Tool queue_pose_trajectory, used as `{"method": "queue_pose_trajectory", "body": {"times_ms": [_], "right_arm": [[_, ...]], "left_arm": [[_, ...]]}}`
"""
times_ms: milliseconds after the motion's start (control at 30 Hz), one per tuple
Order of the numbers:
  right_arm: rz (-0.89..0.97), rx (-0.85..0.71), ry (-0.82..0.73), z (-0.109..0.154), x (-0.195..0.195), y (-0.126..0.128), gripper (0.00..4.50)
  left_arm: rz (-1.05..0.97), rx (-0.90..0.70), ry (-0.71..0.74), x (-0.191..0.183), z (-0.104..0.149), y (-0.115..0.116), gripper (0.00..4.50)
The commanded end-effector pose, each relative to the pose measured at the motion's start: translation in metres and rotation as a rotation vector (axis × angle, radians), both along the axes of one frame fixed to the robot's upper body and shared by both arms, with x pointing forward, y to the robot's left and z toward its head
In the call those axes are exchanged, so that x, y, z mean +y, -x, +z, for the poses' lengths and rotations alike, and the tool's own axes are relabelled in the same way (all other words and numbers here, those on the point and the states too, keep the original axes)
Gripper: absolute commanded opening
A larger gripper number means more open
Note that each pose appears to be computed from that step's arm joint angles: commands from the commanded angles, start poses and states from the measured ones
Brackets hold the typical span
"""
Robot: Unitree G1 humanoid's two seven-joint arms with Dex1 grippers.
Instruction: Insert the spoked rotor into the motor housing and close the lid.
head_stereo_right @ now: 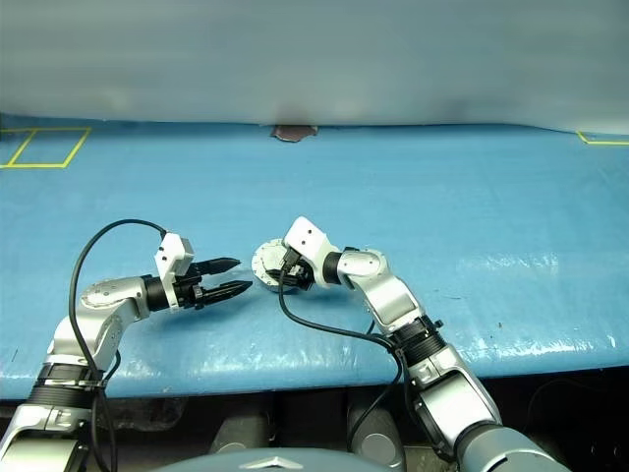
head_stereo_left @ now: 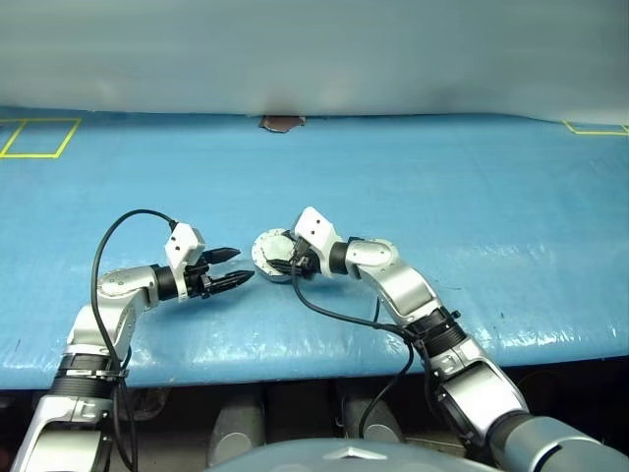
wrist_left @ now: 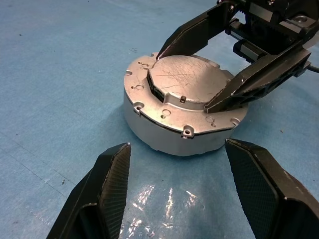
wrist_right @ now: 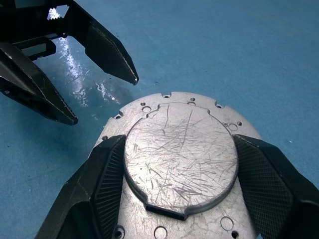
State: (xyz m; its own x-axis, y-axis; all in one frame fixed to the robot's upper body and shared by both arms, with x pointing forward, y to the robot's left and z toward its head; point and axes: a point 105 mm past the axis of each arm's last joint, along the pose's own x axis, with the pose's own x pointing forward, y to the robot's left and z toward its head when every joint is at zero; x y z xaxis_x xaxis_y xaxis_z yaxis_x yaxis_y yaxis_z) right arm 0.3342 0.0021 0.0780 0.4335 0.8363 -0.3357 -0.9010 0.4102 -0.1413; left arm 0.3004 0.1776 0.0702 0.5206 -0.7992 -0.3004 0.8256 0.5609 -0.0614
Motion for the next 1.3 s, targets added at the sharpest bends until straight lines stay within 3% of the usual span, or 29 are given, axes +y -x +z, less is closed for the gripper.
{"method": "queue_pose_trajectory", "body": {"times_ms": [33,600,867,1300], "right_arm": [[-0.089,0.045,0.107,-0.027,-0.023,-0.009,3.03],[-0.06,-0.002,0.16,-0.027,-0.028,-0.011,3.03],[-0.085,0.012,0.068,-0.015,-0.023,-0.015,3.03],[-0.016,-0.036,0.18,-0.016,-0.025,-0.011,3.03]], "left_arm": [[-0.019,-0.037,-0.001,-0.002,0.009,-0.001,3.3],[-0.015,-0.038,0.0,-0.002,0.009,0.0,3.3],[-0.017,-0.037,0.002,-0.003,0.009,-0.001,3.3],[-0.01,-0.038,0.006,-0.002,0.008,0.0,3.3]]}}
